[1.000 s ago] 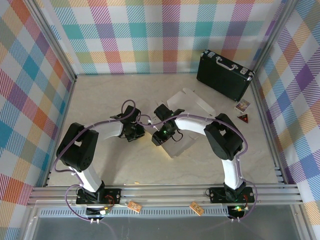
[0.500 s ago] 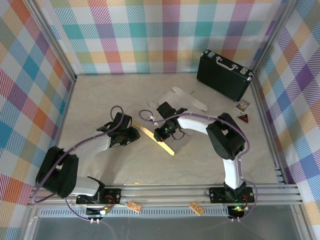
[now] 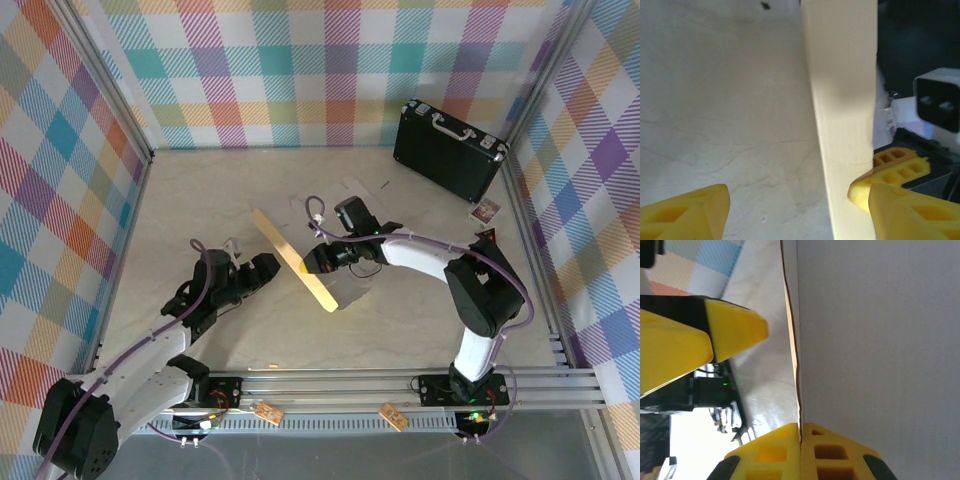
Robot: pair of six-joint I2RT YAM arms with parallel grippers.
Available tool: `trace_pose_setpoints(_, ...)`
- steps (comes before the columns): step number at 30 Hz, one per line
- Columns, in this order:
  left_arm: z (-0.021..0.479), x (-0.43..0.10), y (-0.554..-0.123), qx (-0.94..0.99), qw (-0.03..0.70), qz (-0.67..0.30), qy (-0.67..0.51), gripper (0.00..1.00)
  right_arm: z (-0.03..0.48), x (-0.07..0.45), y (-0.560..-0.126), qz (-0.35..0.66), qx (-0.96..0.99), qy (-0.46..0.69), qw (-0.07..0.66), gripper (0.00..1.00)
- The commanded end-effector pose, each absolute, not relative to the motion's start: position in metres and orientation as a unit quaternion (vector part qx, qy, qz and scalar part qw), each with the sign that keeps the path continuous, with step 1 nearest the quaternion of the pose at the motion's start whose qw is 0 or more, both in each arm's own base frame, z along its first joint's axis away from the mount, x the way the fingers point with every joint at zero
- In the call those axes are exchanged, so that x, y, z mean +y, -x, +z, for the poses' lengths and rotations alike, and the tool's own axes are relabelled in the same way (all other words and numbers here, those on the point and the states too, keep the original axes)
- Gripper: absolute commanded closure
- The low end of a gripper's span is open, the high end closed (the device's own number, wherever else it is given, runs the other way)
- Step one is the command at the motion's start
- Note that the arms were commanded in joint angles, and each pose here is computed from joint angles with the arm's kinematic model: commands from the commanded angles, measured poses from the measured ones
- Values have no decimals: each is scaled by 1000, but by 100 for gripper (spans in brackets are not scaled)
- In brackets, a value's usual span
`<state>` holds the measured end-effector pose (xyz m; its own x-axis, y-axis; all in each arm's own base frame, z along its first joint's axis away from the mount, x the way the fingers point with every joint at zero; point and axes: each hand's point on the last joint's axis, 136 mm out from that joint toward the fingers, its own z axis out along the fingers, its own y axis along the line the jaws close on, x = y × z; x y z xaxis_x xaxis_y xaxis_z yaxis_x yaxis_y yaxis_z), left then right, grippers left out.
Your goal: Fold the paper box
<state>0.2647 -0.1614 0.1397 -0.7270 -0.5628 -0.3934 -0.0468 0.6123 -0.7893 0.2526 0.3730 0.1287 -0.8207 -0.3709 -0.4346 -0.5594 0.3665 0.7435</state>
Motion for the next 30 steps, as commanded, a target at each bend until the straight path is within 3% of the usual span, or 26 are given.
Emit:
trace_pose_setpoints(1, 169, -165, -271, 794, 365, -454, 174, 28, 157, 382, -239, 552, 778, 289, 82, 100)
trace_pose_setpoints(6, 177, -168, -275, 780, 375, -470, 175, 29, 156, 384, -235, 567, 767, 291, 70, 100)
trace_pose_setpoints(10, 173, -177, -281, 784, 357, -478, 173, 36, 157, 387, -230, 589, 752, 292, 47, 100)
trace_pose_setpoints(17, 169, -184, -287, 782, 345, -488, 177, 55, 153, 387, -228, 589, 752, 294, 34, 100)
trace_pose_setpoints(26, 170, -181, -283, 794, 340, -470, 180, 92, 148, 387, -229, 582, 758, 293, 30, 100)
trace_pose_setpoints(30, 174, -181, -281, 796, 337, -471, 176, 100, 147, 387, -229, 578, 761, 293, 30, 99)
